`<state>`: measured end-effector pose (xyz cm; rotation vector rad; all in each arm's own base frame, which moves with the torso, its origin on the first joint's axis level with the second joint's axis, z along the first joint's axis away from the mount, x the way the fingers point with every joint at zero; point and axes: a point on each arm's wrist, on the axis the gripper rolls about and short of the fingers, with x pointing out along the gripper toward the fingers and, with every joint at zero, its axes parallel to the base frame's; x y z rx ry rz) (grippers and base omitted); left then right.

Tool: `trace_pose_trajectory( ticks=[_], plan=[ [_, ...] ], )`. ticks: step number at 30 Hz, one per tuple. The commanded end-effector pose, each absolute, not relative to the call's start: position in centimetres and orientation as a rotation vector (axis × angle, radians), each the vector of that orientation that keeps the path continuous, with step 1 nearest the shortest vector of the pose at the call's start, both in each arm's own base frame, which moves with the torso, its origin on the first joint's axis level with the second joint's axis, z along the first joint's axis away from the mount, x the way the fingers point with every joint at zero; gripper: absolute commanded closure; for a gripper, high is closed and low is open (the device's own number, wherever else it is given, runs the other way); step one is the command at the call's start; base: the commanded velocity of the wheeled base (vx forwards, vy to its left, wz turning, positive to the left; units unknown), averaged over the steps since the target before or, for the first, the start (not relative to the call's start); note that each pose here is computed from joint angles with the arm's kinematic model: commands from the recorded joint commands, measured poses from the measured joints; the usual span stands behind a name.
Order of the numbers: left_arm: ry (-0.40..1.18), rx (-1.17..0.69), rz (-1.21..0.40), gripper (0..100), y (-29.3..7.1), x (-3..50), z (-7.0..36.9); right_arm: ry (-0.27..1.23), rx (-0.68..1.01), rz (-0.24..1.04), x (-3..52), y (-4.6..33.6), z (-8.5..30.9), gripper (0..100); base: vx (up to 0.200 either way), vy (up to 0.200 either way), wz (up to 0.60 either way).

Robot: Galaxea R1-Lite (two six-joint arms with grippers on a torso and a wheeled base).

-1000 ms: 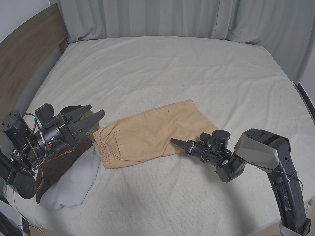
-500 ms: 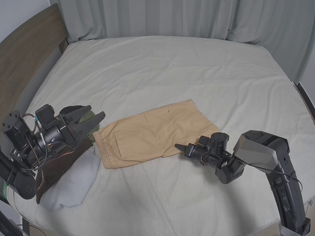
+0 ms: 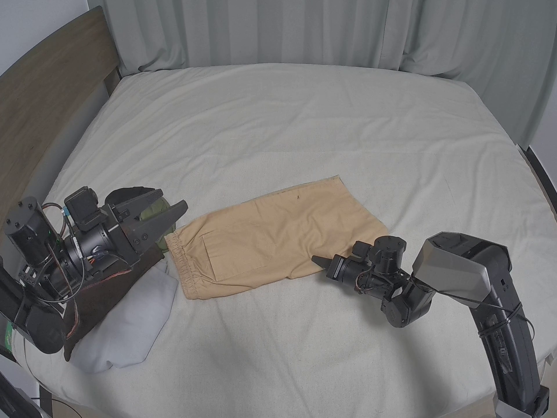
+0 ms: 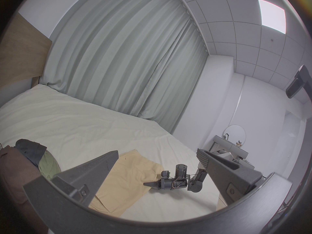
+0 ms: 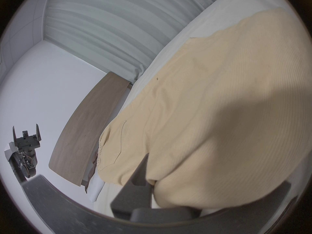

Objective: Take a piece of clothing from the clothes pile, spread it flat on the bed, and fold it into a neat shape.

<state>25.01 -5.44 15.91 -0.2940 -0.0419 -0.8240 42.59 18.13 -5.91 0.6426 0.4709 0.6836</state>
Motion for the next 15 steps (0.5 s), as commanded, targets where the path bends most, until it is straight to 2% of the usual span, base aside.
trace_pose_trajectory(
  ticks=[1, 15],
  plan=[
    [-0.034, -0.295, -0.819, 0, -5.4, 25.1, 15.7, 0.479, 0.642, 0.679, 41.9, 17.8, -6.0, 100, 0.0, 0.0, 0.0],
    [-0.036, -0.293, -0.819, 0, -5.4, 25.1, 15.7, 0.49, 0.641, 0.635, 39.3, 16.4, -5.3, 100, 0.0, 0.0, 0.0]
  ],
)
